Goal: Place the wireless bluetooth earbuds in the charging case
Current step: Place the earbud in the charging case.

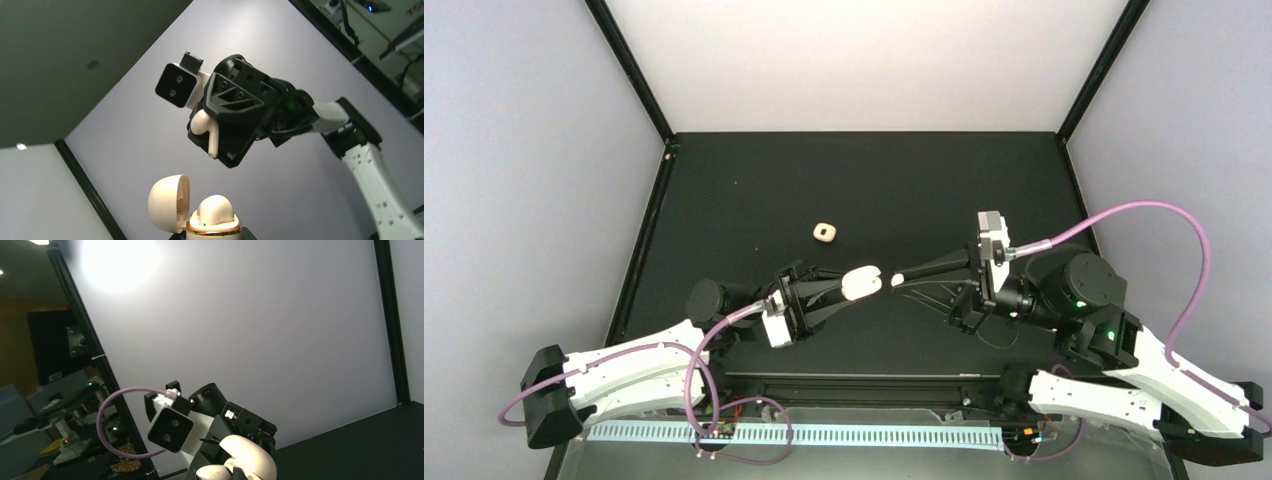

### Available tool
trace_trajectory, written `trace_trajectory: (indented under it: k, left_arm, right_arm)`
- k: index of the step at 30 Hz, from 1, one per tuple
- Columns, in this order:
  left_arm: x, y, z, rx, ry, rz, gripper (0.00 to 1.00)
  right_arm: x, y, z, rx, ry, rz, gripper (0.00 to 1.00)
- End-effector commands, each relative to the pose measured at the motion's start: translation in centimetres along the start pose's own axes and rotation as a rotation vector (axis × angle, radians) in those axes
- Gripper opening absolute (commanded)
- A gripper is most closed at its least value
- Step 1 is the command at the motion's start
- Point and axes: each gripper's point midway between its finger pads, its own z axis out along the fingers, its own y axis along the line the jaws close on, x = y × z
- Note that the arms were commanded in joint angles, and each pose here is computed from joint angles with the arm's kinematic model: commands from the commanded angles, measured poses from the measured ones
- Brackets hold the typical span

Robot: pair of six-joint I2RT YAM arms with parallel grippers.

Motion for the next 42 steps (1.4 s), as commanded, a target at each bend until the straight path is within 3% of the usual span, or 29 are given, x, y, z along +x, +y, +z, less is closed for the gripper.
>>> trace_trajectory:
  k: [1,8,17,27,42]
  left_arm:
    - [-0.3,-0.7,0.0,0.028,0.007,0.241,0.01]
    - [-0.6,0.1,0.1,-0.015,0.019,0.228,0.02]
    - [-0.5,3.2,1.3,-0.147,0.045,-0.092,0.02]
    - [0.5,3.9,1.7,-0.197,0.041,-0.187,0.02]
    - [1.4,5.3,1.9,-0.289,0.026,-0.254,0.02]
  right_arm:
    - [-1.0,1.4,-0.8,-0.061,-0.031,0.018,0.01]
    - [-0.9,1.1,-0.7,-0.048,-0.032,0.017,0.01]
    - [-2.2,-1.7,0.0,0.114,-0.083,0.005,0.01]
    - [-3.2,-4.2,-0.3,0.257,-0.145,0.05,0.01]
    - [-1.3,-6.3,0.5,0.347,-0.093,0.16,0.01]
